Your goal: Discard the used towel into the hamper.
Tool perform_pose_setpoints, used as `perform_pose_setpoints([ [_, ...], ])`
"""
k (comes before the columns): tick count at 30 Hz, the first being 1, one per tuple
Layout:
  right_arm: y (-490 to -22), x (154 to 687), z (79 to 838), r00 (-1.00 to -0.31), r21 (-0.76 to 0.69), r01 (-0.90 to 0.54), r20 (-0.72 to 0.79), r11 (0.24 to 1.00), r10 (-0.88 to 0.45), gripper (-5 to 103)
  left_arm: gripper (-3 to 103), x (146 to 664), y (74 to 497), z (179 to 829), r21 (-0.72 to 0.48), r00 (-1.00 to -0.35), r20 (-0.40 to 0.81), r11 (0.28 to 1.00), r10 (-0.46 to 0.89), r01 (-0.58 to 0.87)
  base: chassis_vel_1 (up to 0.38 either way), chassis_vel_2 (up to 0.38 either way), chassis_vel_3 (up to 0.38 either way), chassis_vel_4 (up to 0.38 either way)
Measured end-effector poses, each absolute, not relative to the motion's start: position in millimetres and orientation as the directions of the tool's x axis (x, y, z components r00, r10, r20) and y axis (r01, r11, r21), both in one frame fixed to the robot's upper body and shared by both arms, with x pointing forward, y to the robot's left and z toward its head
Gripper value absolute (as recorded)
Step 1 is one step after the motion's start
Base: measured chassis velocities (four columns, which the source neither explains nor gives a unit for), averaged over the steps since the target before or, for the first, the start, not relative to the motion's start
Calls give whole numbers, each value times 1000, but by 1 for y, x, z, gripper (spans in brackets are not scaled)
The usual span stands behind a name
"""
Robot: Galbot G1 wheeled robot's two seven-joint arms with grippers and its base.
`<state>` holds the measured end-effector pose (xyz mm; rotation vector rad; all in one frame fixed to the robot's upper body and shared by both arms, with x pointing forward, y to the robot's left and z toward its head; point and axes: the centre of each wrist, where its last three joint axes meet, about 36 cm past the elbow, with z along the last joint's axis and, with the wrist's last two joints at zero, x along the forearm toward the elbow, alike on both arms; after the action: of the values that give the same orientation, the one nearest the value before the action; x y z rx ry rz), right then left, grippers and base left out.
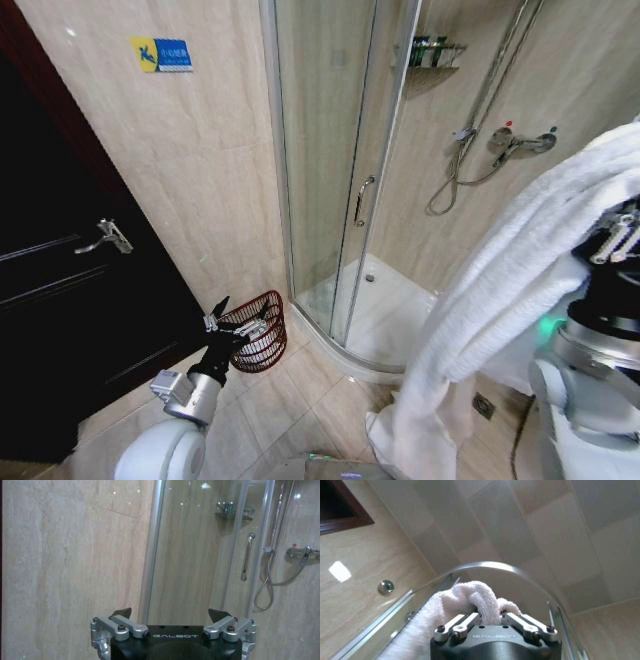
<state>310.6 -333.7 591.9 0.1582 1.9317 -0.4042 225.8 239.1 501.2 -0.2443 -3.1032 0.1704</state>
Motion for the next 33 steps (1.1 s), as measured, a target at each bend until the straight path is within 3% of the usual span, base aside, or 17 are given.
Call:
perform_pose_setpoints([
  [5,-329,304,597,-415,-178,293,-909,939,-43,11,100,226,239,501,-111,-987,16,982,157,155,0,0,0,0],
  [7,-312,294,589,-498,-97,269,-865,958,52,11,100,226,239,501,-111,-987,16,982,157,155,0,0,0,0],
  [8,-312,294,589,-498,-97,269,-865,958,52,11,100,226,239,501,-111,-987,16,982,157,155,0,0,0,0],
  [12,-294,279,583,-642,-18,195,-758,981,114,11,100,226,239,501,-111,-987,15,982,157,155,0,0,0,0],
  [22,-300,283,597,-686,-20,170,-720,985,104,11,100,226,239,501,-111,-987,16,982,157,155,0,0,0,0],
  [33,-303,283,597,-689,-36,143,-721,989,73,11,100,226,239,501,-111,-987,15,982,157,155,0,0,0,0],
])
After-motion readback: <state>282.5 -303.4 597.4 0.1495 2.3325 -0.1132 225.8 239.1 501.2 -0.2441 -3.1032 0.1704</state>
